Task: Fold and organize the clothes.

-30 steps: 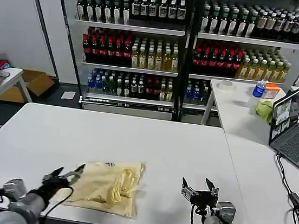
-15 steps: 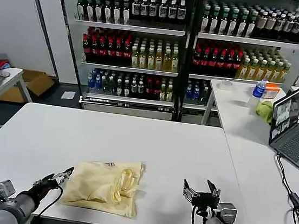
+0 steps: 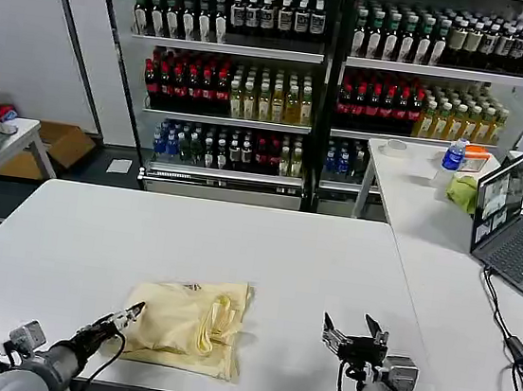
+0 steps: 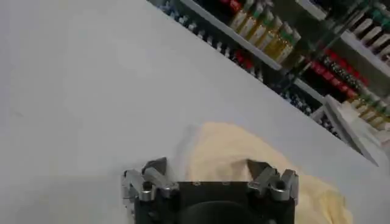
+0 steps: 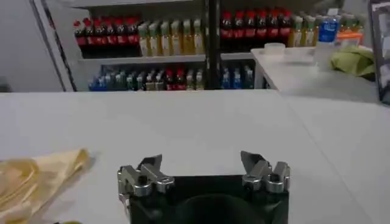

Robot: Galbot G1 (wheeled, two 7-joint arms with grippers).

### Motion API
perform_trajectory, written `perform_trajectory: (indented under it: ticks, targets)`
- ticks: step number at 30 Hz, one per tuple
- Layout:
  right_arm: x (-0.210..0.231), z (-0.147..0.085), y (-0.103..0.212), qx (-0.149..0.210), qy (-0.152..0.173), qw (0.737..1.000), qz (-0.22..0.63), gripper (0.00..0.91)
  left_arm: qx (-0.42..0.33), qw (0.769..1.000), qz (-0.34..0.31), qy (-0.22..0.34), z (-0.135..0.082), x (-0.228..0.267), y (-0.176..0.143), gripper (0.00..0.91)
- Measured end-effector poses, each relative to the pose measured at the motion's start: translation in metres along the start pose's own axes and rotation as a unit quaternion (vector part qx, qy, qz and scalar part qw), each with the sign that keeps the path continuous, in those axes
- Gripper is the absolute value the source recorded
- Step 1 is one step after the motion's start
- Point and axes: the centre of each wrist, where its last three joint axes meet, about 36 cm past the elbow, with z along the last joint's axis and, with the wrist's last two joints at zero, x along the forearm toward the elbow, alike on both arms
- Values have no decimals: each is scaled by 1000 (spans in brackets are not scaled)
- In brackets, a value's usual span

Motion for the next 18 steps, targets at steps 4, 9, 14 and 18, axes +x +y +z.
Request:
perform_trajectory:
  ticks: [4, 9, 14, 18]
  targets:
    - [2, 0, -1, 0, 0, 1000, 2, 907, 9, 1000, 6, 3, 2, -6, 0, 907]
    - [6, -1, -2, -1, 1, 1000, 5, 907, 26, 1000, 14, 4, 2, -10, 0, 867]
    - [8, -1, -3, -1, 1, 1000, 7, 907, 52, 998, 25, 3, 2, -13, 3, 60]
    - [10, -1, -3, -2, 2, 1000, 7, 907, 74, 997, 37, 5, 2, -17, 4, 10]
